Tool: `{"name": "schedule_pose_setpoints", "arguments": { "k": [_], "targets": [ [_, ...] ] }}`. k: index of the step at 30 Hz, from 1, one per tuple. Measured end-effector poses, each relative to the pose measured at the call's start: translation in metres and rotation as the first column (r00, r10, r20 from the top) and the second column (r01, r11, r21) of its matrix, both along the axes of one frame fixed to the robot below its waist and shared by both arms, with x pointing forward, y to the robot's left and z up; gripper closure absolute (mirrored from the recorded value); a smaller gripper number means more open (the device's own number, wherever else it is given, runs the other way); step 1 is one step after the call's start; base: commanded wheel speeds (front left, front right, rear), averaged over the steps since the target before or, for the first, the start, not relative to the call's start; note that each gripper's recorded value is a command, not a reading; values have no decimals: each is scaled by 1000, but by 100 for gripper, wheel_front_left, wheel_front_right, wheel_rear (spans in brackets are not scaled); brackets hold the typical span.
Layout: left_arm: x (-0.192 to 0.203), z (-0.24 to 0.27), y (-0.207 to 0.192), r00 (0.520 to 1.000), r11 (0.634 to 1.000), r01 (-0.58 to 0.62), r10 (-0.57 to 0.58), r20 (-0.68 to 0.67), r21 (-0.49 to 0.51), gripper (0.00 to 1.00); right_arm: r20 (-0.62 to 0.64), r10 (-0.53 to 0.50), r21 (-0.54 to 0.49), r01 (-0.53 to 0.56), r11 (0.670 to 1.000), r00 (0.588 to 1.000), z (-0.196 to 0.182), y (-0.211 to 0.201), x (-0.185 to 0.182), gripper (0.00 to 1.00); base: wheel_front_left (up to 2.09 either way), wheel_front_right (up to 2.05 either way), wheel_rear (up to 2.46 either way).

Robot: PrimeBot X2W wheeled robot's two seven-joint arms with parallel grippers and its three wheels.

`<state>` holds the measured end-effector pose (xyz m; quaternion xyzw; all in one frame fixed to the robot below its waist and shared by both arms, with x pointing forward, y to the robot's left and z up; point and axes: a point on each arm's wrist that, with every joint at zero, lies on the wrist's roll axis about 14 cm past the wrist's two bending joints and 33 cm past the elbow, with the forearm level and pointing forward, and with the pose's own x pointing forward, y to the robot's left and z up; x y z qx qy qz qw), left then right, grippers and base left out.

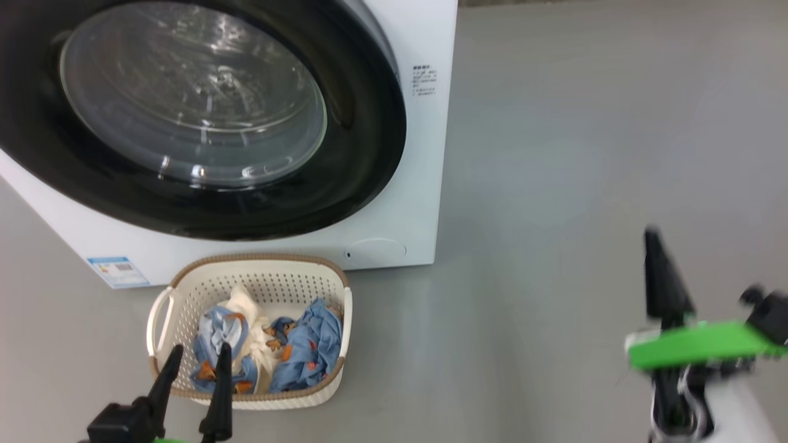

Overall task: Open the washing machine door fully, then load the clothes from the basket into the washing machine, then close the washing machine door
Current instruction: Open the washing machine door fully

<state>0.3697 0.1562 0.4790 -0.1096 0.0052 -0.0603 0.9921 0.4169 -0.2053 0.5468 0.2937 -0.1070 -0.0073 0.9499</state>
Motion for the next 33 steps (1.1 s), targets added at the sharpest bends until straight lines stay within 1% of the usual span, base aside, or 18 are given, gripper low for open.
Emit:
{"name": "schedule_pose_setpoints", "arguments": {
  "k": [3,5,10,11,13,16,19,21,23,27,29,31,32,33],
  "targets": [
    [7,3,-2,1000,1000,2,-2,10,-11,0,92,5,119,-16,993,996,30,2,19,100,0,0,0],
    [12,6,-2,1000,1000,0,0,20,-14,0,149,14,195,-43,980,989,49,4,31,100,0,0,0],
    [19,7,0,1000,1000,-11,11,26,-21,0,260,51,298,-131,946,964,87,13,59,100,0,0,0],
    [20,8,1,1000,1000,-15,16,27,-25,0,276,59,317,-149,937,959,93,15,65,100,0,0,0],
    [23,8,3,999,999,-22,23,29,-30,0,300,81,374,-195,907,950,101,21,76,100,0,0,0],
    [28,7,3,999,999,-25,26,28,-37,0,323,143,409,-274,870,935,112,37,94,100,0,0,0],
    [32,6,3,999,999,-26,27,25,-40,0,321,219,429,-348,834,921,114,55,111,100,0,0,0],
    [35,5,2,999,999,-27,28,23,-46,0,294,276,434,-385,815,915,109,66,122,100,0,0,0],
    [38,4,3,999,998,-30,31,21,-52,0,255,343,445,-424,789,904,101,77,133,100,0,0,0],
    [44,0,6,999,998,-37,38,11,-57,0,215,452,468,-497,730,866,96,97,152,100,0,0,0],
    [46,-3,6,999,998,-40,40,3,-56,0,194,490,478,-519,709,850,92,103,162,100,0,0,0],
    [49,-7,6,999,997,-42,41,-6,-61,0,169,536,494,-542,680,827,85,110,170,100,0,0,0],
    [50,-8,6,999,997,-42,41,-9,-61,0,153,558,498,-551,670,816,81,114,174,100,0,0,0],
    [50,-8,6,999,997,-42,41,-9,-61,0,153,558,498,-551,670,816,81,114,174,100,0,0,0]
  ]
}}
